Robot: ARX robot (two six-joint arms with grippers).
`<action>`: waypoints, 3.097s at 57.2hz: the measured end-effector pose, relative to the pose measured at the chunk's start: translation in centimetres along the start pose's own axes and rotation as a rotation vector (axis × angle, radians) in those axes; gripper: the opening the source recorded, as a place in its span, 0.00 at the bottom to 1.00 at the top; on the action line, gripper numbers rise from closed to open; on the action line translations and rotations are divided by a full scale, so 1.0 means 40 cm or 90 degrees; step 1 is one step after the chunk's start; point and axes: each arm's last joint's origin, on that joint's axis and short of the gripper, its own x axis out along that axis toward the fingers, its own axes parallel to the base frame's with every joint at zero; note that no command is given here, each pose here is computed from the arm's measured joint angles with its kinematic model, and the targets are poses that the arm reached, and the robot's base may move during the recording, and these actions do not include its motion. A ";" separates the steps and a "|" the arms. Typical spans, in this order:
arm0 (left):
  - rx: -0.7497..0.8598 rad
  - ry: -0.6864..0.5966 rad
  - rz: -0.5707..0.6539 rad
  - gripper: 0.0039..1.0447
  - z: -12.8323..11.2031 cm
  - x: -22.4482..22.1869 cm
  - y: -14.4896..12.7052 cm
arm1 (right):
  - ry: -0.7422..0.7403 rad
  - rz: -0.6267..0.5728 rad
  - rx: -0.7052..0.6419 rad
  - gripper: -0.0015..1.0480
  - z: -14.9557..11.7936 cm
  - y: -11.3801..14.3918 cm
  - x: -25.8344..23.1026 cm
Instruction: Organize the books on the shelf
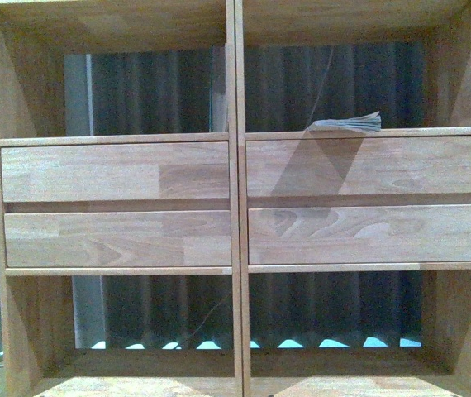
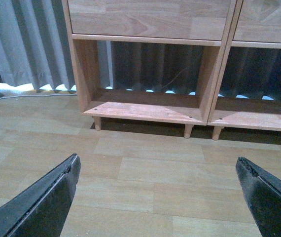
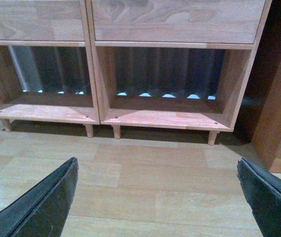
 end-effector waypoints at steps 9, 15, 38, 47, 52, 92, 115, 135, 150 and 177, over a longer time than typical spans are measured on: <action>0.000 0.000 0.000 0.93 0.000 0.000 0.000 | 0.000 0.000 0.000 0.93 0.000 0.000 0.000; 0.000 0.000 0.000 0.93 0.000 0.000 0.000 | 0.000 0.000 0.000 0.93 0.000 0.000 0.000; 0.000 0.000 0.000 0.93 0.000 0.000 0.000 | 0.000 0.000 0.000 0.93 0.000 0.000 0.000; 0.000 0.000 0.000 0.93 0.000 0.000 0.000 | 0.000 0.000 0.000 0.93 0.000 0.000 0.000; 0.000 0.000 0.000 0.93 0.000 0.000 0.000 | 0.000 0.000 0.000 0.93 0.000 0.000 0.000; 0.000 0.000 0.000 0.93 0.000 0.000 0.000 | 0.000 0.000 0.000 0.93 0.000 0.000 0.000; 0.000 0.000 0.000 0.93 0.000 0.000 0.000 | 0.000 0.000 0.000 0.93 0.000 0.000 0.000; 0.000 0.000 0.000 0.93 0.000 0.000 0.000 | 0.000 0.000 0.000 0.93 0.000 0.000 0.000; 0.000 0.000 0.000 0.93 0.000 0.000 0.000 | 0.000 0.000 0.000 0.93 0.000 0.000 0.000; 0.000 0.000 0.000 0.93 0.000 0.000 0.000 | 0.019 0.182 0.403 0.93 0.240 -0.029 0.231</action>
